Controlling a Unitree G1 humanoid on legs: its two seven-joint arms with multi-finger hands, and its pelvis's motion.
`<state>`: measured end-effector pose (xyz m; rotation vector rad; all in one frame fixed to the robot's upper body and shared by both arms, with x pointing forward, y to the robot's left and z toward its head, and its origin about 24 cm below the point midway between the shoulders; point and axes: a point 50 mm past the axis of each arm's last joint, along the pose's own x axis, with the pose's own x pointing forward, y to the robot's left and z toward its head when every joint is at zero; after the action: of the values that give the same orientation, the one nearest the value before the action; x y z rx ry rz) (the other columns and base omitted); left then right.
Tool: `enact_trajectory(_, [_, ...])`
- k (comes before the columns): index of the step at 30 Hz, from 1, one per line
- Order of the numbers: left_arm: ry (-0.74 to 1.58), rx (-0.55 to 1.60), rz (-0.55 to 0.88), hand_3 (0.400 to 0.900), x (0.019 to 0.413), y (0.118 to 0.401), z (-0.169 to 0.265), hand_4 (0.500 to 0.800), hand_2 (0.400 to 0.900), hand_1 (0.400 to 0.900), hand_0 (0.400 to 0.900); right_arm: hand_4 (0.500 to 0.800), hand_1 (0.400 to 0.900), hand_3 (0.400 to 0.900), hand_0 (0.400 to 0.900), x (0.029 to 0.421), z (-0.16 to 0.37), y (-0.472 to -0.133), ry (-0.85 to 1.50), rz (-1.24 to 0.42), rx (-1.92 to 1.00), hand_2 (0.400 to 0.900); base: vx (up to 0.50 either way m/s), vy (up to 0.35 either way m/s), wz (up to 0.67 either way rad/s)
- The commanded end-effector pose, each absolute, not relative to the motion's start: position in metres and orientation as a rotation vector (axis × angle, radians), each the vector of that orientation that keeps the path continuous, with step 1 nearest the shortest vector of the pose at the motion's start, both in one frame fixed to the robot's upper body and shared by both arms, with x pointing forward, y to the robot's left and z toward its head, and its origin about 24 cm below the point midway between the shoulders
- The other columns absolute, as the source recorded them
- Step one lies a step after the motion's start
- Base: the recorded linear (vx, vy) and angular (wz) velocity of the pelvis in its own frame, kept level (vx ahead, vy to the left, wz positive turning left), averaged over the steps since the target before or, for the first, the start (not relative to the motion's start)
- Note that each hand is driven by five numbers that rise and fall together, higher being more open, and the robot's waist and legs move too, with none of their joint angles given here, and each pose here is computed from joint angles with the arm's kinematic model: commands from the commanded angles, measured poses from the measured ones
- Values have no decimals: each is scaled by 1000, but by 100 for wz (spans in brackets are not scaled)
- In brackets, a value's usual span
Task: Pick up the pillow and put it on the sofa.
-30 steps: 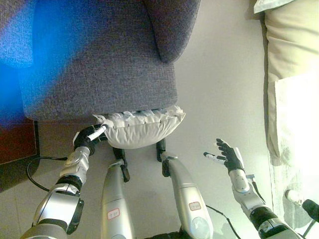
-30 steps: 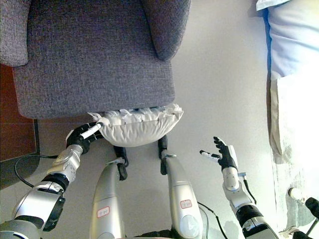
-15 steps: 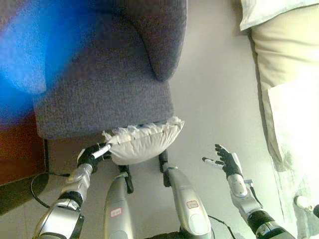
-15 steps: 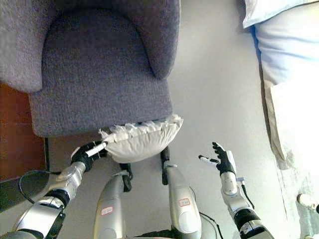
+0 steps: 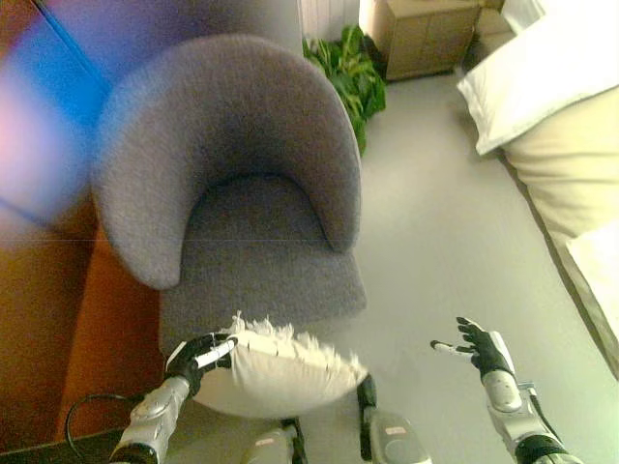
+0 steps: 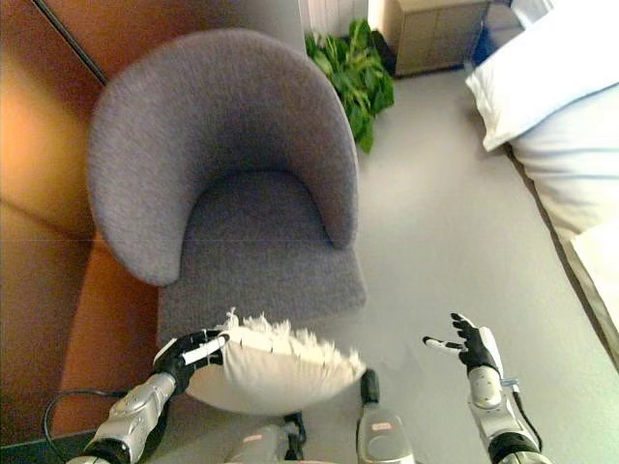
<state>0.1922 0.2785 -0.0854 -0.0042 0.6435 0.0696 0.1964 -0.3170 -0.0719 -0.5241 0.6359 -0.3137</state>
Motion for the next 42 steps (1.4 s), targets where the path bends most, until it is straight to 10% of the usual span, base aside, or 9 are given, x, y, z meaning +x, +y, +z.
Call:
enact_trajectory(1, [281,204,103,400,236,331,4,500,400,400,400,800,900,900,900,184,-63,-348,669,-365,-605,900,52,16,6])
enact_trajectory(24, [-241,909,164,400,295,371,301,500,400,400,400,800,900,900,900,170,-58,-371,724,-394,-631,900,9,-16,2])
enact_trajectory(42, [-1,910,127,400,342,359,319,500,400,400,400,800,900,900,900,188,-59,-358,714,-278,-699,900,87,7,-14])
